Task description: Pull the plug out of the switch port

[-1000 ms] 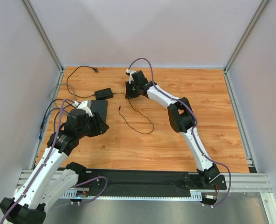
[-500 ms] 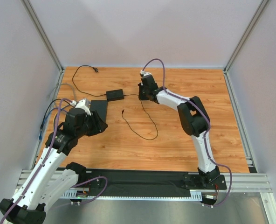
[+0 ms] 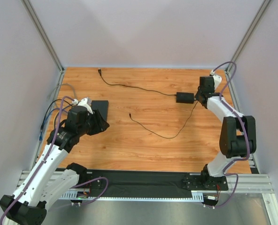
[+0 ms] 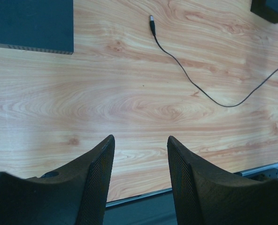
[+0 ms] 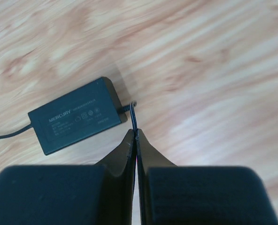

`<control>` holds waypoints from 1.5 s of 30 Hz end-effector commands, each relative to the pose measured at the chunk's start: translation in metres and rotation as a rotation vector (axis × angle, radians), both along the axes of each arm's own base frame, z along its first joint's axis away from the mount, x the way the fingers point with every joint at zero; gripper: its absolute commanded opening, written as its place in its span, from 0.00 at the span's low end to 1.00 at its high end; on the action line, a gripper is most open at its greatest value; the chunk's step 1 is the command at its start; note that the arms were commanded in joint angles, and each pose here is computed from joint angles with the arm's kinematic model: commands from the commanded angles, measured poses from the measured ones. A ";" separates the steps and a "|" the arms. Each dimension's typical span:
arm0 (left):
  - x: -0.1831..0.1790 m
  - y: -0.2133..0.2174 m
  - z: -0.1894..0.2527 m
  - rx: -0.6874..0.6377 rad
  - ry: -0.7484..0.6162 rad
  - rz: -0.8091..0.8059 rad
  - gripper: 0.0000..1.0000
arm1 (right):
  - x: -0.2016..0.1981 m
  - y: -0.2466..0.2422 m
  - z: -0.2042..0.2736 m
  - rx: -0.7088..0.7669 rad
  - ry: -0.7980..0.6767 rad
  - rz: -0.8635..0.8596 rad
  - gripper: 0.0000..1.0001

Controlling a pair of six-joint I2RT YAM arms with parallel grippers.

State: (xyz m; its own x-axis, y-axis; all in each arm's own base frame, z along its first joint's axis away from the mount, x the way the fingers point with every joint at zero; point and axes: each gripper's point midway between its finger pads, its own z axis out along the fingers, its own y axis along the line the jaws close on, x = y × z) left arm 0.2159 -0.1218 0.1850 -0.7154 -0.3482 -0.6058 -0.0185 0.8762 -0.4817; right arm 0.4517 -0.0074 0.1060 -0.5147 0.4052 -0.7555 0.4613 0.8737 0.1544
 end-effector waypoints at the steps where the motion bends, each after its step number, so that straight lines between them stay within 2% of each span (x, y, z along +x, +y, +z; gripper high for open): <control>1: 0.001 -0.007 0.021 -0.040 -0.036 -0.019 0.56 | -0.020 -0.049 0.037 -0.066 -0.064 -0.195 0.00; 5: -0.002 -0.001 0.023 -0.029 -0.047 -0.003 0.56 | -0.042 -0.090 0.050 -0.129 -0.078 -0.329 0.01; 10: -0.004 0.000 0.019 -0.025 -0.030 0.003 0.56 | -0.065 -0.125 0.038 -0.123 -0.041 -0.474 0.00; 14: -0.004 -0.002 0.017 -0.030 -0.023 -0.003 0.56 | -0.096 -0.154 0.048 -0.115 -0.089 -0.619 0.00; 17: -0.004 -0.002 0.017 -0.030 -0.018 -0.005 0.56 | -0.102 -0.158 0.060 -0.101 -0.157 -0.635 0.01; 21: -0.004 -0.002 0.017 -0.025 -0.012 -0.006 0.56 | -0.078 -0.143 0.048 -0.051 -0.150 -0.515 0.02; 28: -0.001 0.001 0.010 0.003 -0.006 -0.001 0.56 | -0.047 -0.118 0.026 -0.047 -0.052 -0.377 0.19; 29: 0.000 0.001 0.007 0.013 0.003 -0.001 0.56 | -0.045 -0.115 0.028 -0.048 -0.056 -0.362 0.29; 32: 0.005 0.002 0.003 0.033 0.009 0.003 0.56 | -0.036 -0.101 0.040 -0.080 -0.068 -0.306 0.40; 34: 0.009 0.003 0.002 0.046 0.006 0.010 0.57 | -0.030 -0.090 0.047 -0.092 -0.074 -0.260 0.45; 37: 0.016 0.008 0.002 0.082 0.005 0.033 0.57 | -0.014 -0.055 0.060 -0.063 -0.128 -0.125 0.59; 38: 0.021 0.012 -0.001 0.109 0.013 0.055 0.61 | -0.004 -0.038 0.069 -0.043 -0.169 -0.058 0.66; 42: 0.036 0.036 -0.003 0.187 0.062 0.158 0.63 | 0.023 0.074 0.088 0.017 -0.232 0.271 0.68; 44: 0.046 0.052 -0.008 0.169 0.099 0.227 0.61 | 0.029 0.123 0.079 0.057 -0.217 0.428 0.68; 45: 0.053 0.056 -0.006 0.150 0.090 0.248 0.59 | 0.029 0.163 0.090 0.079 -0.240 0.529 0.68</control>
State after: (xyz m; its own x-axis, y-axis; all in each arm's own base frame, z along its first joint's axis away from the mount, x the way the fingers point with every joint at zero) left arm 0.2537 -0.0895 0.1689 -0.7235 -0.3796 -0.5766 -0.2069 0.9161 -0.3436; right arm 0.4644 0.0657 0.1632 -0.4927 0.2980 -0.8176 0.2236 0.9513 0.2121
